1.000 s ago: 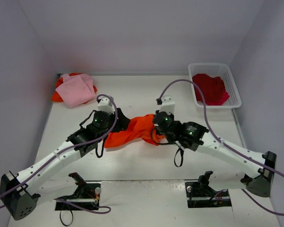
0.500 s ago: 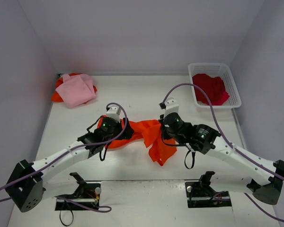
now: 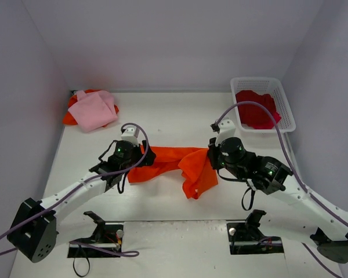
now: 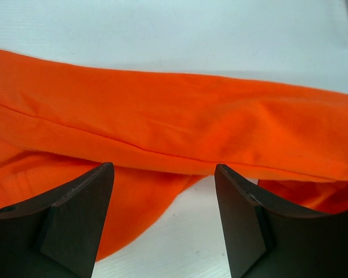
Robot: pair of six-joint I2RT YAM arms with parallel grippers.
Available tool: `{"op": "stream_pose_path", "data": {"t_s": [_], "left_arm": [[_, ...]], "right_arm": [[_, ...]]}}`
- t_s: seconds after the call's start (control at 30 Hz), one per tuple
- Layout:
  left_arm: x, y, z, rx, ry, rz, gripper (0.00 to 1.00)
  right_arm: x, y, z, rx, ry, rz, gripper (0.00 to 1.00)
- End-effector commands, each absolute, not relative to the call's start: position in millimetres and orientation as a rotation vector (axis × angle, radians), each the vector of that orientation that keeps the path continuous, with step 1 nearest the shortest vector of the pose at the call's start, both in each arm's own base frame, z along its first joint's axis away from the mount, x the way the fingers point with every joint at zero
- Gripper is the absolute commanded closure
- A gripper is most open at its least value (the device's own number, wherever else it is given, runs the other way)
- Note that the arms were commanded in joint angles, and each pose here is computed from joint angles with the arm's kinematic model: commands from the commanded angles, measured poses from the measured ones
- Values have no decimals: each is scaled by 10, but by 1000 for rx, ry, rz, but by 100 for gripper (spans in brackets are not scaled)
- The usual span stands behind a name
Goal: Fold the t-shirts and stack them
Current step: Flatten out the tshirt
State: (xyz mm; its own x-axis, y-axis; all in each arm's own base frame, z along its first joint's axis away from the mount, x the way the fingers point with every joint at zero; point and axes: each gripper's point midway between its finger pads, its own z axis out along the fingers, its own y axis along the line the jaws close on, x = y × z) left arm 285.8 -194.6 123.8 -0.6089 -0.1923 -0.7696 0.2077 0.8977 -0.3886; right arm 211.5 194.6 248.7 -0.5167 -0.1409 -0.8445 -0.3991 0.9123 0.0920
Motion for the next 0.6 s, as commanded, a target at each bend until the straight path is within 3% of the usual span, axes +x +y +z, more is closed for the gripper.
{"op": "stream_pose_path", "data": {"t_s": [0.0,0.33,0.57], "left_arm": [[3007,-1904,1530,-7,2040,-614,35],[3204,-1755,1582,-67,2022,-602,35],[3294,-1685,1764,68,1915,-529,35]], "right_arm": [[2153,1852,2700,-339,2043,367,100],[2265,1532,2834,-186,1997,315,100],[2307,1514,2937,-162,1983,325,100]]}}
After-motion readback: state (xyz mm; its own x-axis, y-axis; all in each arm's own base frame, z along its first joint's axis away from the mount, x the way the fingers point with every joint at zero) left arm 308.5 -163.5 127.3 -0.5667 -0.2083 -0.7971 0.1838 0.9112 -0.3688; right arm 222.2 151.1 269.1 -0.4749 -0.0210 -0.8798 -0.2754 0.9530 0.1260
